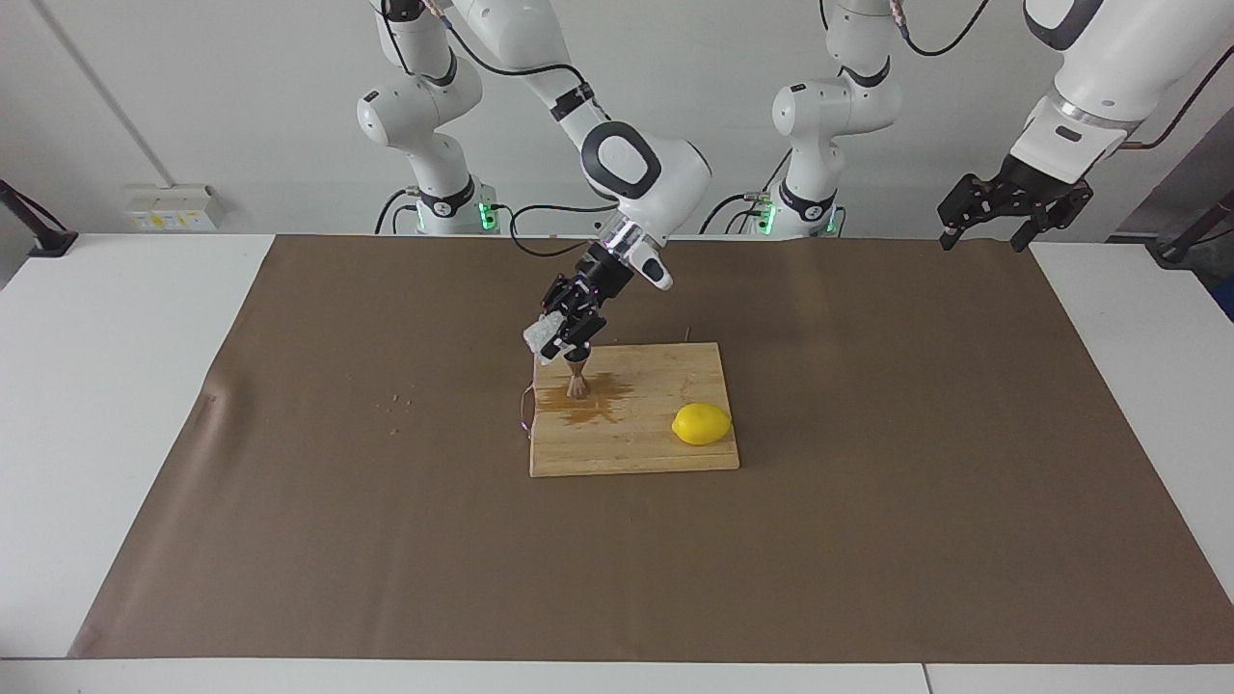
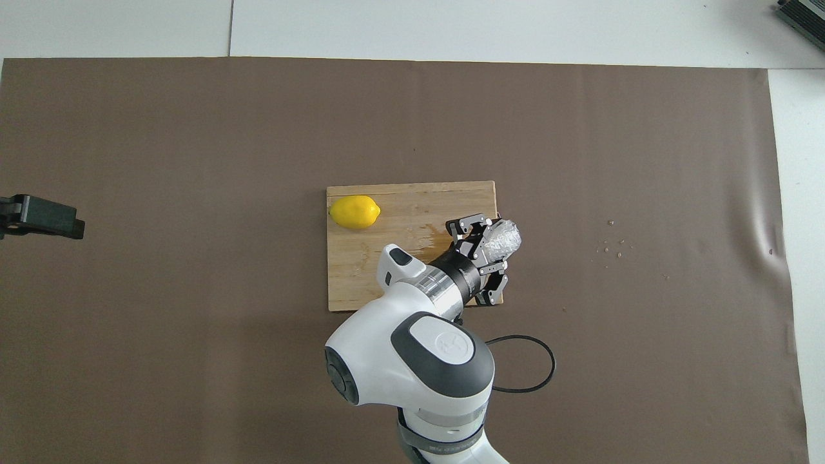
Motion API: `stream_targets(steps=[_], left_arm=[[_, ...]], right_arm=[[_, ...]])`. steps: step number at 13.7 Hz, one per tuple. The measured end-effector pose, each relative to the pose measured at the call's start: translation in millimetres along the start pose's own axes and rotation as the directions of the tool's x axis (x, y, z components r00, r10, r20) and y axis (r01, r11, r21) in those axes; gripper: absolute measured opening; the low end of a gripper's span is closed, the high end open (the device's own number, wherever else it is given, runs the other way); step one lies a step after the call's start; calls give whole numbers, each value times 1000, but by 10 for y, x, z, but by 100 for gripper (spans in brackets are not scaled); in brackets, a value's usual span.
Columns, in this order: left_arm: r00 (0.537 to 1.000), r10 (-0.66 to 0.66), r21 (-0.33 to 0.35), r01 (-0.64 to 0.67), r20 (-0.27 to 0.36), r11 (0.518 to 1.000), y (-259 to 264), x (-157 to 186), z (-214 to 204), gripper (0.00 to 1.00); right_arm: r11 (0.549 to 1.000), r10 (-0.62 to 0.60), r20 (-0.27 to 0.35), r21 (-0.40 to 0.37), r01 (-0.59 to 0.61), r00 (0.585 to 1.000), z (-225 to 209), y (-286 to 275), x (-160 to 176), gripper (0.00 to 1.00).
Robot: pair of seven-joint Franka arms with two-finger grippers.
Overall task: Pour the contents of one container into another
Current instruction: 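Tilt the white cup with the right gripper to pour into the metal cup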
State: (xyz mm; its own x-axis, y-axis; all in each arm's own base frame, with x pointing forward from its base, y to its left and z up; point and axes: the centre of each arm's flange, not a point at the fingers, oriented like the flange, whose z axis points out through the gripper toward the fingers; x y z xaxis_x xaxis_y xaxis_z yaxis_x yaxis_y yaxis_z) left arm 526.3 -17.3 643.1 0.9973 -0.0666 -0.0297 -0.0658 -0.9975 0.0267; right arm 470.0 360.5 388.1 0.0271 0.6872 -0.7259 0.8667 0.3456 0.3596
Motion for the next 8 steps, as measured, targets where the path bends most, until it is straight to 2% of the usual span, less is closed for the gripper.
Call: stream_targets(steps=[4, 8], left_arm=[[1000, 0, 0, 0, 0, 1000, 0, 0, 0, 100], [1000, 0, 0, 0, 0, 1000, 0, 0, 0, 100]], right_arm=[[993, 89, -95, 83, -81, 992, 51, 133, -132, 50], [972, 185, -160, 173, -157, 970, 114, 249, -318, 50]])
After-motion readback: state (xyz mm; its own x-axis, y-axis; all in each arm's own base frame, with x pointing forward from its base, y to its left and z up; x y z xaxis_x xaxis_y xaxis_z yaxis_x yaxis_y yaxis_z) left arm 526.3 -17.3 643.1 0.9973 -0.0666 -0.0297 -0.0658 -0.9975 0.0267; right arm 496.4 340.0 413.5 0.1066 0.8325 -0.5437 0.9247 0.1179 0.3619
